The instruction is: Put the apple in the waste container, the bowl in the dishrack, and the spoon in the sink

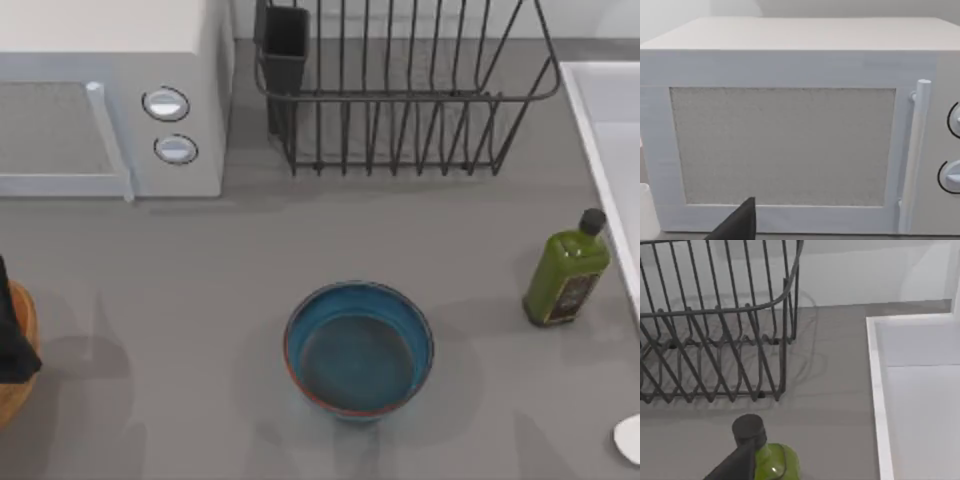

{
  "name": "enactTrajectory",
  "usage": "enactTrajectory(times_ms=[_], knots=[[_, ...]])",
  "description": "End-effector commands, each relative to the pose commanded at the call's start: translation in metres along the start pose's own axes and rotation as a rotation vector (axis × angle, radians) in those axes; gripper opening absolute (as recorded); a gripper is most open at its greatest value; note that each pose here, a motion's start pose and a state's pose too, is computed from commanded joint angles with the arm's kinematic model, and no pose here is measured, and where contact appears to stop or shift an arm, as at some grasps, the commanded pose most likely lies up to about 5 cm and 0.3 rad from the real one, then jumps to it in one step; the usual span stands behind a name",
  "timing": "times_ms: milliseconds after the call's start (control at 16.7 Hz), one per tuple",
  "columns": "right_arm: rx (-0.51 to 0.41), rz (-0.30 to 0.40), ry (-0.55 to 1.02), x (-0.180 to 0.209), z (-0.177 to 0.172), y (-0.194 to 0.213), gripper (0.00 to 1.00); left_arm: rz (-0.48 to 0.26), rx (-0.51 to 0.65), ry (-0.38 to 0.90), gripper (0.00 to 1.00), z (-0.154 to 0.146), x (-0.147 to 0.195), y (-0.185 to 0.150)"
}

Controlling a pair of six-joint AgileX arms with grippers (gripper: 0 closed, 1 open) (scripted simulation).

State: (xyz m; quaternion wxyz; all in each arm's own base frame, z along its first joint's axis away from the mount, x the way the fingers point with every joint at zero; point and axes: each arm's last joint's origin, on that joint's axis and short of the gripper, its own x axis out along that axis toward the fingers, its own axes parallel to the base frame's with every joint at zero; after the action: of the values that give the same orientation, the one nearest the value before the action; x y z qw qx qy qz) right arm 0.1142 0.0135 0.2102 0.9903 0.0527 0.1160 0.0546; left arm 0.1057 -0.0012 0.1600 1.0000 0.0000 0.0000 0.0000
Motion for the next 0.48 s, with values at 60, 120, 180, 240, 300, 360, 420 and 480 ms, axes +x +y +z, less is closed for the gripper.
enactTrajectory(times_ms=[60,120,180,240,300,360,420,480], knots=[[0.023,0.021,0.069,0.003,0.012,0.005,1.0,0.0,0.0,0.0,1.0,0.0,0.0,0.0],[0.045,0.039,0.148,0.009,0.024,0.012,1.0,0.0,0.0,0.0,1.0,0.0,0.0,0.0],[0.065,0.053,0.237,0.017,0.036,0.019,1.0,0.0,0.0,0.0,1.0,0.0,0.0,0.0],[0.084,0.063,0.333,0.027,0.046,0.027,1.0,0.0,0.0,0.0,1.0,0.0,0.0,0.0],[0.099,0.068,0.433,0.039,0.054,0.036,1.0,0.0,0.0,0.0,1.0,0.0,0.0,0.0],[0.111,0.068,0.534,0.052,0.061,0.046,1.0,0.0,0.0,0.0,1.0,0.0,0.0,0.0],[0.119,0.063,0.634,0.065,0.065,0.057,1.0,0.0,0.0,0.0,1.0,0.0,0.0,0.0],[0.123,0.053,0.73,0.079,0.068,0.07,1.0,0.0,0.0,0.0,1.0,0.0,0.0,0.0]])
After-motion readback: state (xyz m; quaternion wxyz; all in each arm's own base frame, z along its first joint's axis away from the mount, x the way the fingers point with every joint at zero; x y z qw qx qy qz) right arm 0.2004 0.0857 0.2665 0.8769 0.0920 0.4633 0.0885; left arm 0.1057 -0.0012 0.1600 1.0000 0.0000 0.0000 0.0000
